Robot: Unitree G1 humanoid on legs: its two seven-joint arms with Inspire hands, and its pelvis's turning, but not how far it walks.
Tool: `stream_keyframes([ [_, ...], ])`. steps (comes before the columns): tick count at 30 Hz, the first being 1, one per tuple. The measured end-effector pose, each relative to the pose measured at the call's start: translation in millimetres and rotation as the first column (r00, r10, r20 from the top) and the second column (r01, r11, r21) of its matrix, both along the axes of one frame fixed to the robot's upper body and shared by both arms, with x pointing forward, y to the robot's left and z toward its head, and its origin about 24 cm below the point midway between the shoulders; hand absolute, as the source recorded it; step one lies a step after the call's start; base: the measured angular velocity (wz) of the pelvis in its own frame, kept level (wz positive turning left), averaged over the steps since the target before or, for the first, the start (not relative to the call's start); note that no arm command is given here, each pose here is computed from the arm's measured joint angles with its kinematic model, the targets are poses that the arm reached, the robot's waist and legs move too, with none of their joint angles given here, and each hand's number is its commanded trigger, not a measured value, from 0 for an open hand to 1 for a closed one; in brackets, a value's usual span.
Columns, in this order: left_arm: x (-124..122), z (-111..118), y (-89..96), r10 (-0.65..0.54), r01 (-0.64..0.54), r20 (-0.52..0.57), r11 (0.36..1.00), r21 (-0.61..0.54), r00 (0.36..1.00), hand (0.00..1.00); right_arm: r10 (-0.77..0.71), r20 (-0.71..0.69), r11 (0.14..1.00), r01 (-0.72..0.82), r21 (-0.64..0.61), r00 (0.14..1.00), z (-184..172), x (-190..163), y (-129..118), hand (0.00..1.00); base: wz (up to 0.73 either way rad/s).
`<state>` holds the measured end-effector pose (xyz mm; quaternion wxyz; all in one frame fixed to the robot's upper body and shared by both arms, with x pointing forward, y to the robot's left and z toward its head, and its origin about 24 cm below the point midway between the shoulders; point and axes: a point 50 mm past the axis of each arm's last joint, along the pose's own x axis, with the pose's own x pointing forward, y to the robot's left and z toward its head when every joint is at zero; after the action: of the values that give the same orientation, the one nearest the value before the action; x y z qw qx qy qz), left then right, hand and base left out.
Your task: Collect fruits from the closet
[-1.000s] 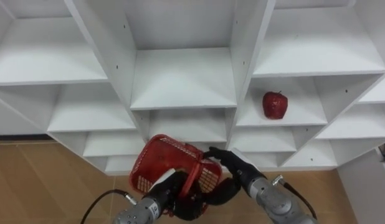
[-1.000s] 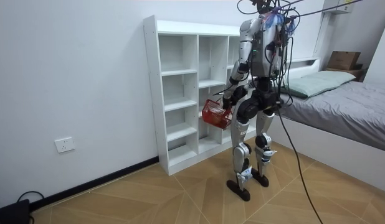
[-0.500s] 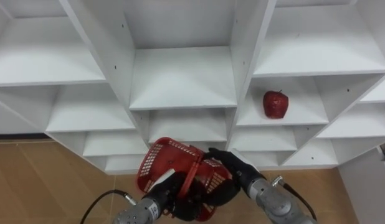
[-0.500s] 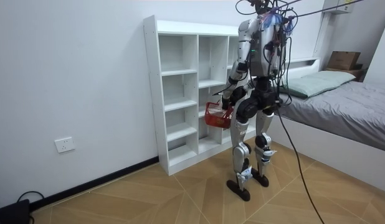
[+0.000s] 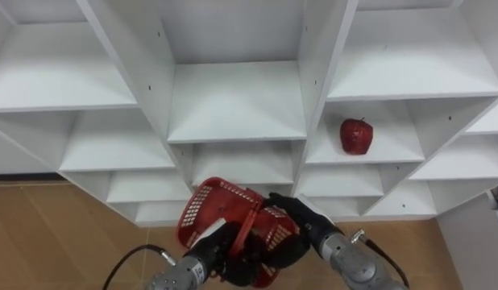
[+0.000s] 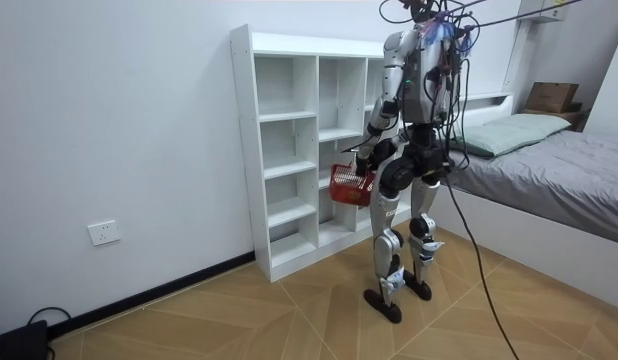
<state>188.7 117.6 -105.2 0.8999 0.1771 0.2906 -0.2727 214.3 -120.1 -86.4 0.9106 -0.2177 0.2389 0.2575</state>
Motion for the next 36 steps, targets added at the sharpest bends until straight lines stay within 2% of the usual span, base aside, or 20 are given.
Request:
stream_keyframes([
  [3, -4, -4, 3.1, 0.013, -0.013, -0.02, 1.0, 0.013, 1.0, 1.0, -0.012, -0.015, 1.0, 0.012, -0.005, 1.0, -3, -5, -4, 0.0, 0.0],
  [10, -22, -22, 25.6, 0.1, -0.092, -0.096, 0.992, 0.088, 0.99, 1.0, -0.039, -0.006, 0.999, 0.039, -0.013, 0.999, -3, -5, -10, 0.0, -0.01],
  [20, -43, -29, 57.4, 0.299, -0.284, -0.118, 0.95, 0.127, 0.947, 1.0, -0.114, 0.095, 0.992, 0.108, 0.061, 0.989, 16, -11, -17, 0.0, -0.07],
  [26, -51, -31, 64.2, 0.36, -0.343, -0.121, 0.929, 0.14, 0.925, 1.0, -0.146, 0.145, 0.986, 0.133, 0.096, 0.979, 26, -13, -19, 0.0, -0.1],
  [36, -67, -35, 76.7, 0.44, -0.417, -0.142, 0.894, 0.167, 0.887, 1.0, -0.287, 0.235, 0.957, 0.269, 0.106, 0.929, 41, -2, -42, 0.0, -0.04],
])
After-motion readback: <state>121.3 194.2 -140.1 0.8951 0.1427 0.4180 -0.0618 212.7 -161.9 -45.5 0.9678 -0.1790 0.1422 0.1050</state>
